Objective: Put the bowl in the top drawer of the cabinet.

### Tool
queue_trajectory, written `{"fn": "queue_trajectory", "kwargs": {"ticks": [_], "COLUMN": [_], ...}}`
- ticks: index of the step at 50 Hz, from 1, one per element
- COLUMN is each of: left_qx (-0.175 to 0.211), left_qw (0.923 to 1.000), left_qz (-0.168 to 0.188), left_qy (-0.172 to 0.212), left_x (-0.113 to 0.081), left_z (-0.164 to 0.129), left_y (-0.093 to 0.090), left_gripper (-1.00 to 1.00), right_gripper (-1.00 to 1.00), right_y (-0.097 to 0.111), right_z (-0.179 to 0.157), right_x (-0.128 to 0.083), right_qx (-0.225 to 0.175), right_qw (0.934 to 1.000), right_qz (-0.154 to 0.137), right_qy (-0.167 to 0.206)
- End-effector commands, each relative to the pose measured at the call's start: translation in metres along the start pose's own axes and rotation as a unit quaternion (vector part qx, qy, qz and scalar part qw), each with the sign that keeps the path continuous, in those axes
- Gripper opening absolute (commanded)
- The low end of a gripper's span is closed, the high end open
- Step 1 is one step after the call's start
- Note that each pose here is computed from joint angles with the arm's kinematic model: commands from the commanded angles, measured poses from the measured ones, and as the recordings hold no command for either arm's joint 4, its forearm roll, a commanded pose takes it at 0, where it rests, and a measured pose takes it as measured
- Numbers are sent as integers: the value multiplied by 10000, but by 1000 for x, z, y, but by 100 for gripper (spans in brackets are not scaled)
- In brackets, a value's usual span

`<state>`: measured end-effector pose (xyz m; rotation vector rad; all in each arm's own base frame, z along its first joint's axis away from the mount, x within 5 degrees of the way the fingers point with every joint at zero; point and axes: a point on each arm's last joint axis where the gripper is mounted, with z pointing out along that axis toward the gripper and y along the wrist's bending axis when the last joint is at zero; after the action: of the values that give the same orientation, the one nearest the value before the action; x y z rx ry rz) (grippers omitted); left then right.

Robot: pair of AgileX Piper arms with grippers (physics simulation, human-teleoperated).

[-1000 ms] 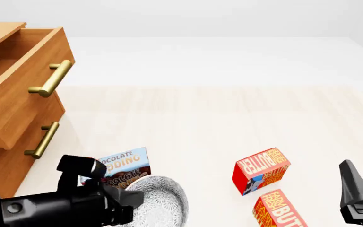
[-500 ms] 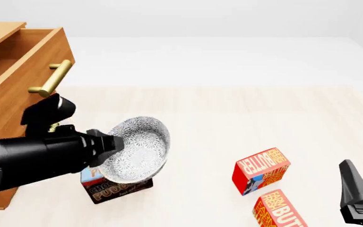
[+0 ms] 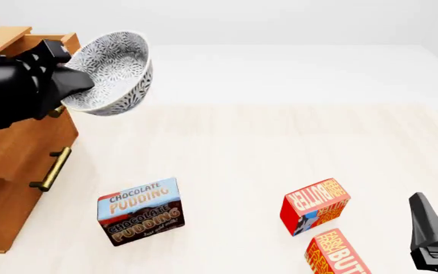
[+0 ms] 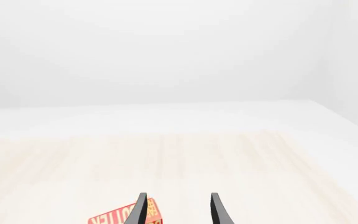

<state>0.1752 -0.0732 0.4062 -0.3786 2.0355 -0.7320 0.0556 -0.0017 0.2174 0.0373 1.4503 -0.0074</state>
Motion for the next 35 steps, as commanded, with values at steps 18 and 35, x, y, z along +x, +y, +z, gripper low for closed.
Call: {"fn": "queue_trajectory", "kwargs": {"ticks": [18, 35], "left_qx": [-244, -1037], "left_qw": [9889, 9759], "left_qz": [-803, -1040], "left_qy": [-1225, -1615], "left_x": [-70, -93], "left_z": [-43, -37], "left_y": [-11, 18], "left_gripper": [-100, -100], "right_gripper": [100, 100], "right_y": [0, 0], "right_z": [0, 0], "right_x": [0, 0], "right_qx": [-18, -34], "right_qw": [10000, 10000], "right_qz": [-1, 3], "right_qy": [-10, -20]}}
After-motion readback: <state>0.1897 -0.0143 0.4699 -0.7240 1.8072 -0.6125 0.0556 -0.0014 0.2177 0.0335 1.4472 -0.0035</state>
